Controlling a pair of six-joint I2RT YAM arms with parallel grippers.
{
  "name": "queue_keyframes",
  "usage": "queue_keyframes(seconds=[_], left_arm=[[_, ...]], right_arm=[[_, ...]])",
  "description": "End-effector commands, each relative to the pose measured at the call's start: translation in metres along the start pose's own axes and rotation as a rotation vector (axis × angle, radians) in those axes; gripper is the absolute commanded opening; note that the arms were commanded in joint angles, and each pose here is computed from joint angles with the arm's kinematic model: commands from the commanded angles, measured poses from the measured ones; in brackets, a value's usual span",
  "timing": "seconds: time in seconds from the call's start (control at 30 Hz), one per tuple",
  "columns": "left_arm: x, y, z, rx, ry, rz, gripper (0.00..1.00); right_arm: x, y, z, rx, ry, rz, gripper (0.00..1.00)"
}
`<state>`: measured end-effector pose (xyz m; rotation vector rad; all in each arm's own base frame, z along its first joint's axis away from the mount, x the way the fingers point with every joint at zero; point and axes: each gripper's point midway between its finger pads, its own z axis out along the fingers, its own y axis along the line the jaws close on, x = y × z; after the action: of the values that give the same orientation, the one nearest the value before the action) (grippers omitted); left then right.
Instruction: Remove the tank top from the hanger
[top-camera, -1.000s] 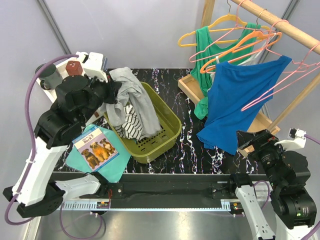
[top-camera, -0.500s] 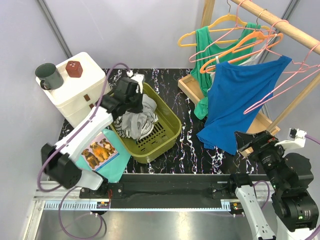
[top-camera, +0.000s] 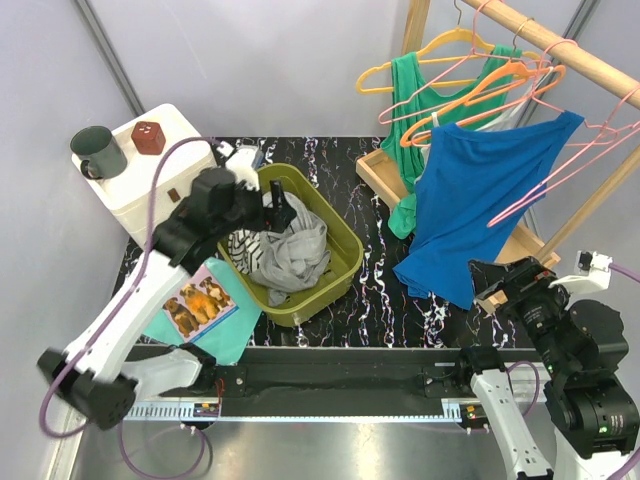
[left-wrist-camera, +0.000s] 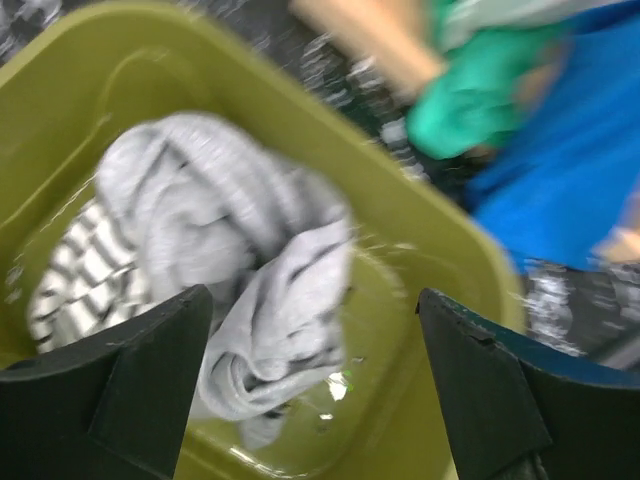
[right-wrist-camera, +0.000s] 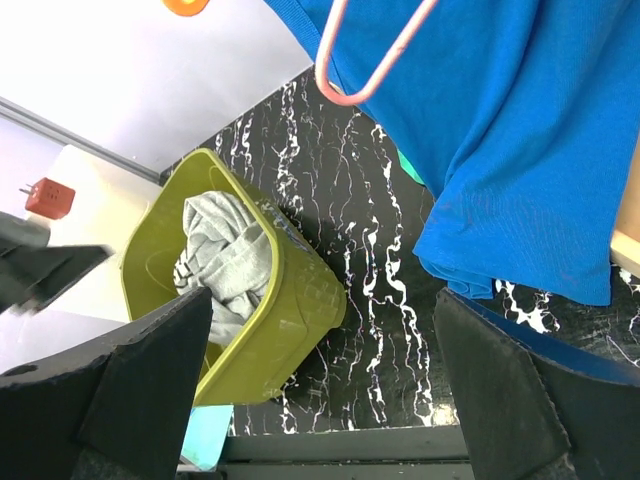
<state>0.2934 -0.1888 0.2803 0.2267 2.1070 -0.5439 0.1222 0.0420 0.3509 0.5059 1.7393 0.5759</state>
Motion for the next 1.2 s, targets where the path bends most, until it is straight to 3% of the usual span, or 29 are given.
queue_keyframes(seconds=[0.0,0.1,0.27,0.57,0.77,1.17], left_arm=[[0.006,-0.06,-0.04,0.364,-0.053,-0.028,0.88],[0.021,-0.092,-0.063,0.598,-0.076,-0.07,0.87],[0.069,-0.128,-0.086,0.809,0.032,-0.095,0.86],[0.117,-0.186,-0.11,0.939,0.111,-0.029,0.85],[0.142,-0.206,-0.117,0.965,0.153,-0.004,0.85],[0.162,-0.188,-0.122,0.901,0.177,0.014,0.84]], right_arm=[[-0.01,0.013,0.003,-0.035,0.0,-0.041,1.0],[-0.016,0.019,0.009,-0.041,0.008,-0.049,1.0],[-0.038,0.048,0.012,-0.113,-0.005,-0.053,0.99],[-0.109,0.098,0.023,-0.171,-0.128,-0.084,0.97],[-0.148,0.104,0.066,-0.085,-0.189,-0.078,0.94],[-0.177,0.095,0.173,0.033,-0.245,-0.005,0.77]])
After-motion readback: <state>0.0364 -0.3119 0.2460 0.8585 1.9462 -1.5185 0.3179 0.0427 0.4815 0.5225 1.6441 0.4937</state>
